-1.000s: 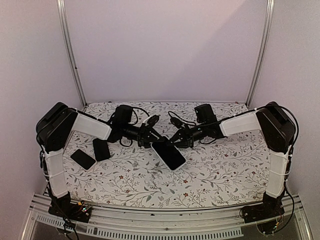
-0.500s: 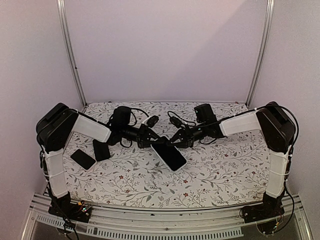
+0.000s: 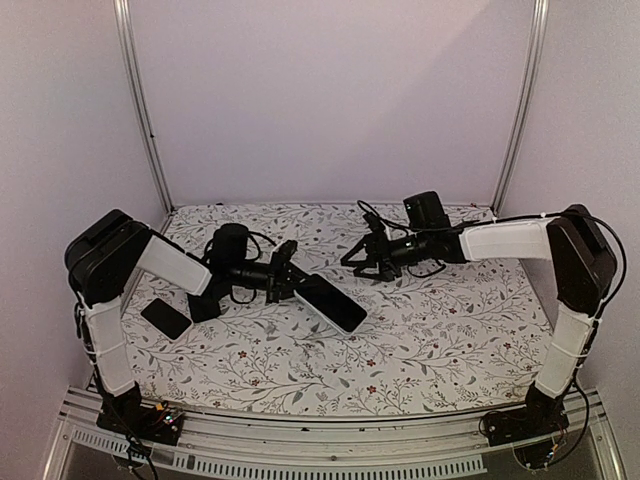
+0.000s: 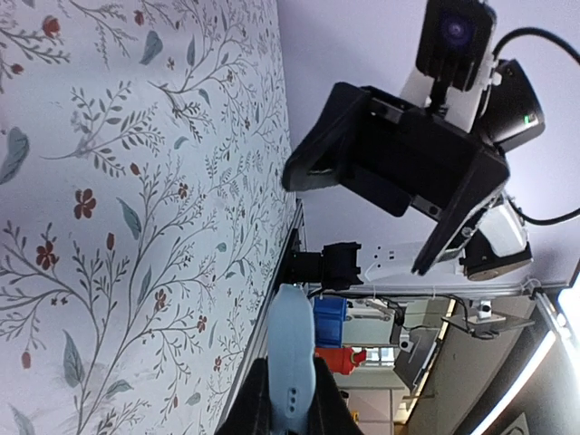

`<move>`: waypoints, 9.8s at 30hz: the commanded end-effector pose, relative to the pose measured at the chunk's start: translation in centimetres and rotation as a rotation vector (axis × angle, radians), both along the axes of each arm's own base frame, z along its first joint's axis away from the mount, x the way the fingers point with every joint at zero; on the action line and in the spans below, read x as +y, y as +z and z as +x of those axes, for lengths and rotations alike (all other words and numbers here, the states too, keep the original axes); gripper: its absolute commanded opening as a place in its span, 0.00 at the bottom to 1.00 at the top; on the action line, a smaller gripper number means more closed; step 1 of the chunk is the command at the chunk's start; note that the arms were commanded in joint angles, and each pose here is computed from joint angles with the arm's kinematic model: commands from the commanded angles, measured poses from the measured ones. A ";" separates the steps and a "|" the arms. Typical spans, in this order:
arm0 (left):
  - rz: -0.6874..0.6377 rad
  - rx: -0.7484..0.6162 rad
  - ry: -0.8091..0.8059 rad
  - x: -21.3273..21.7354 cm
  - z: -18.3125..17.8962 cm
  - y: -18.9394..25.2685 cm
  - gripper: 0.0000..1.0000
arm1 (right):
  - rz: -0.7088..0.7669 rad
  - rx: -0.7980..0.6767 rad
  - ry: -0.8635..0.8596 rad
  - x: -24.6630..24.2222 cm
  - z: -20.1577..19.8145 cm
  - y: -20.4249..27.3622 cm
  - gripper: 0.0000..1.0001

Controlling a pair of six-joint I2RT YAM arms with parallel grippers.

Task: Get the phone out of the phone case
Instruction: Pass from the right arm to the left, then remove the phone case from the phone.

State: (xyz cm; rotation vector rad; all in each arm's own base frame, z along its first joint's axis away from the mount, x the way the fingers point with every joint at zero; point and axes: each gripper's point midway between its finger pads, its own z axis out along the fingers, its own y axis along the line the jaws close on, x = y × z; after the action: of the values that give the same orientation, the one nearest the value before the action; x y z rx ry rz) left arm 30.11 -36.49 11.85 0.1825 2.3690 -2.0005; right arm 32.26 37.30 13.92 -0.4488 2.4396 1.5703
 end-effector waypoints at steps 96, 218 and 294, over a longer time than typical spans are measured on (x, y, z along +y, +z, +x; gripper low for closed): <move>-0.354 -0.435 0.538 5.3 6.3 15.8 0.00 | 0.283 -0.032 -0.318 -3.0 -4.3 11.9 0.79; -0.404 -0.352 0.579 5.3 5.5 15.3 0.00 | 0.350 0.001 -0.324 -1.7 -1.9 11.9 0.79; -0.512 -0.404 0.454 2.5 4.8 19.3 0.00 | 0.306 0.047 -0.291 0.7 -1.5 9.6 0.79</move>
State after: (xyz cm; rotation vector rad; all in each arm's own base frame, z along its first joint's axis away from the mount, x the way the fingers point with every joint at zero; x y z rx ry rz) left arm 37.60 -32.75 23.49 -0.1361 1.7027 -1.8401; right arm 31.89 36.10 24.03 0.0675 2.0945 1.7389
